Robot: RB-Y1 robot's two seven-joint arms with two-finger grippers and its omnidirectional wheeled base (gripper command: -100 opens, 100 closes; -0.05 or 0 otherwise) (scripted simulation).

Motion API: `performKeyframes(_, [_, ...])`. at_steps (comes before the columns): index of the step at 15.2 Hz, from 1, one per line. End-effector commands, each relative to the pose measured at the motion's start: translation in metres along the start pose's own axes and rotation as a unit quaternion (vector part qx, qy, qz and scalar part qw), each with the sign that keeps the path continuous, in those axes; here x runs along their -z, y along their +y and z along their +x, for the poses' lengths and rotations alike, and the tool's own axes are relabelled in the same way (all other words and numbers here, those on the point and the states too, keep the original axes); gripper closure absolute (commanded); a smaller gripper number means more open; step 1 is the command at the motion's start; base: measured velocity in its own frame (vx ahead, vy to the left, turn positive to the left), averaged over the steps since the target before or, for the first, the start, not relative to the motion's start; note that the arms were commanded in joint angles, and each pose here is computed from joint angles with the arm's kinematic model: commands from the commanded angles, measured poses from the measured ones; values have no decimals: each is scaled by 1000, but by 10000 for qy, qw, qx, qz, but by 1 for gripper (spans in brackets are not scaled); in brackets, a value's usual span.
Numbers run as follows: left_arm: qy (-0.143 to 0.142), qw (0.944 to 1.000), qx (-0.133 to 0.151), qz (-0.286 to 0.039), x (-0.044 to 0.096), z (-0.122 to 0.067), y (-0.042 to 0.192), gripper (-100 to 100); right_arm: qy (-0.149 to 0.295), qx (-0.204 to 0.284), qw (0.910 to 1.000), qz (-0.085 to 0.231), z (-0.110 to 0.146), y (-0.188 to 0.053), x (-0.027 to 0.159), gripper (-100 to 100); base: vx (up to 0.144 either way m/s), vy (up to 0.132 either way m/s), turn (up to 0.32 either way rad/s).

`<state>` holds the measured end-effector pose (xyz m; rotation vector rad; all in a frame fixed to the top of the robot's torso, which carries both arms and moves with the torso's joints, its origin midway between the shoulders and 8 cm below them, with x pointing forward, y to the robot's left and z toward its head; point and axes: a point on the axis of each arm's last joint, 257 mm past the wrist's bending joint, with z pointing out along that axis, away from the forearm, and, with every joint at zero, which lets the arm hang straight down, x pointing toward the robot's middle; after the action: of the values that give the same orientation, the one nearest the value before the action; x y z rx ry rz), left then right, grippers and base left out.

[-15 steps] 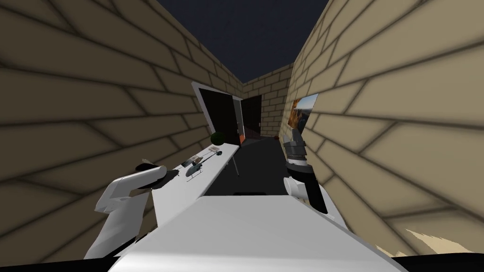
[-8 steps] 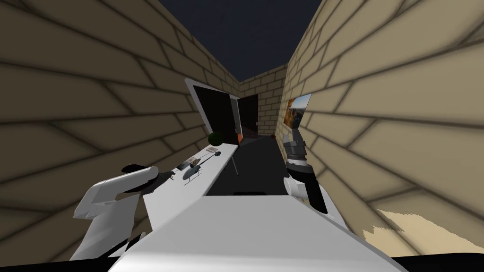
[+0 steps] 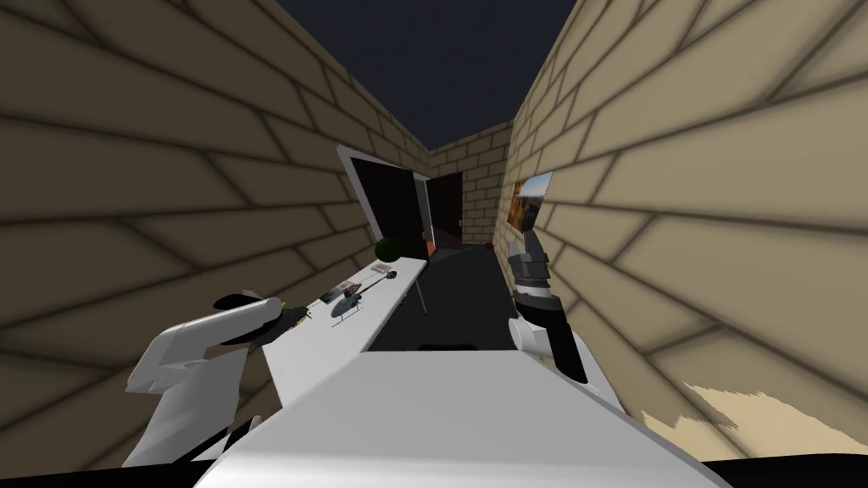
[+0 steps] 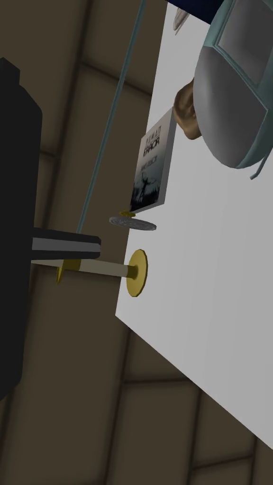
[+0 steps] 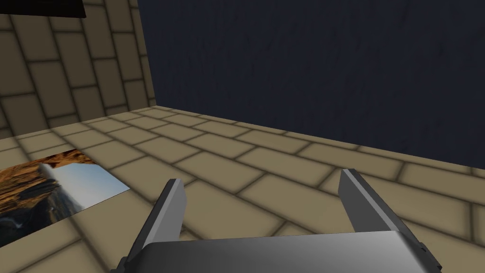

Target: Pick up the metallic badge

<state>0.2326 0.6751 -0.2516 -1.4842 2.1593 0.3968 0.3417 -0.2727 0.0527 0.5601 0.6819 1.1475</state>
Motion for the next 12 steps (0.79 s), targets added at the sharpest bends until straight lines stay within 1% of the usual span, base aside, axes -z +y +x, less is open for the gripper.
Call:
performKeyframes(1, [41,9998,123,-122,2,-9,14,-100,0,0,10000,0,0,0,0,0,7,51,-165])
performKeyframes(3, [78,9995,229,-214,4,-16,26,-100,0,-1,10000,-1,0,0,0,0,-49,81,-263])
performKeyframes(4, [41,9998,158,-146,2,-13,19,-100,0,-1,10000,-1,0,0,0,0,-34,63,-88])
performKeyframes(5, [-175,9996,238,-2,15,-32,13,-100,0,0,10000,0,0,0,0,0,-96,-19,66])
performKeyframes(6, [-267,9993,264,60,21,-39,10,-100,0,-1,10000,0,0,0,0,0,-174,-87,129])
performKeyframes(7, [-404,9986,302,153,30,-49,6,-100,-1,-2,10000,-1,0,0,0,0,-211,-112,146])
performKeyframes(8, [-254,9993,257,52,22,-36,10,-100,-1,-2,10000,-1,0,0,0,0,-132,-68,64])
performKeyframes(9, [-175,9996,238,-2,15,-32,13,100,-1,-2,10000,-1,0,0,0,0,1,-12,-97])
performKeyframes(11, [52,9997,172,-161,2,-13,20,100,0,-1,10000,0,0,0,0,0,105,57,-124])
performKeyframes(12, [-83,9997,210,-68,10,-24,16,100,0,0,10000,0,0,0,0,0,82,52,-52])
